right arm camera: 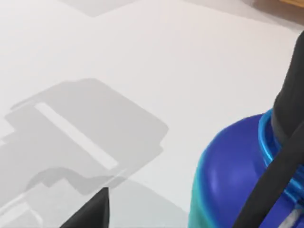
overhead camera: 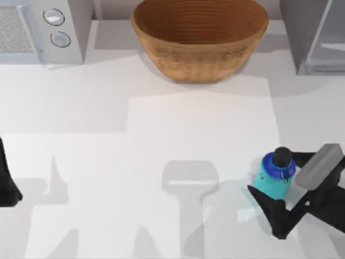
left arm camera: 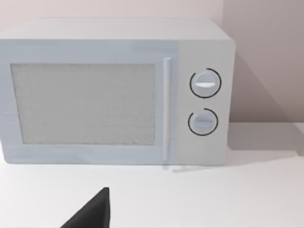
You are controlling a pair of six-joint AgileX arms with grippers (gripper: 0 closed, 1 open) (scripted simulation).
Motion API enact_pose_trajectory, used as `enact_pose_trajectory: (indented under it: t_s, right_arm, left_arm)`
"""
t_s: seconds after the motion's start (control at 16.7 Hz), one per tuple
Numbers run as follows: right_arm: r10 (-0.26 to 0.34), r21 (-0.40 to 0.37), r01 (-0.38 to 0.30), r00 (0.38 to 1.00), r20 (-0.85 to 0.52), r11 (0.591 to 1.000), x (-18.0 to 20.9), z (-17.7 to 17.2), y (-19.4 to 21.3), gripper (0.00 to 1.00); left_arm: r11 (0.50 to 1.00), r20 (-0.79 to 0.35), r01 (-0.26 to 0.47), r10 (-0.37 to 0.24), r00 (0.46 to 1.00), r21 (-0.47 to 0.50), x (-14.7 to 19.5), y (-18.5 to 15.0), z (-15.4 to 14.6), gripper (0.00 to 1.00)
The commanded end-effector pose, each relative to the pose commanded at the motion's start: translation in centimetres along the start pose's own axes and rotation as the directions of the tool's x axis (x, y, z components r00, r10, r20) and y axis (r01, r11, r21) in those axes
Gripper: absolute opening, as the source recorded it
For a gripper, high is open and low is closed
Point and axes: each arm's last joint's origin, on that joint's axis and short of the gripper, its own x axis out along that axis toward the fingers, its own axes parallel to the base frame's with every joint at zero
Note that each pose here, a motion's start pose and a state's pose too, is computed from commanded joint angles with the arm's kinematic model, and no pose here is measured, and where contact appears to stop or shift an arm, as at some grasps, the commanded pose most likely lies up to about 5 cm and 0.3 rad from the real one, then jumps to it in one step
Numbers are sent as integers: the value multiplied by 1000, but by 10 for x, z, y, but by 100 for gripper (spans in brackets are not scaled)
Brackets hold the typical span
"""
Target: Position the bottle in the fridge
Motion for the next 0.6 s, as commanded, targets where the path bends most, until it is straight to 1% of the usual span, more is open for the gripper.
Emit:
enact_pose_trajectory:
  t_s: [0.24,0.6]
  right_arm:
    - [0,0,0,1000,0,1000,1,0,0,100]
    - [0,0,0,1000,0,1000,1,0,0,55]
  left_arm:
    - [1000,0,0,0,1000,0,0,0,0,100]
    - [1000,0,0,0,1000,0,0,0,0,100]
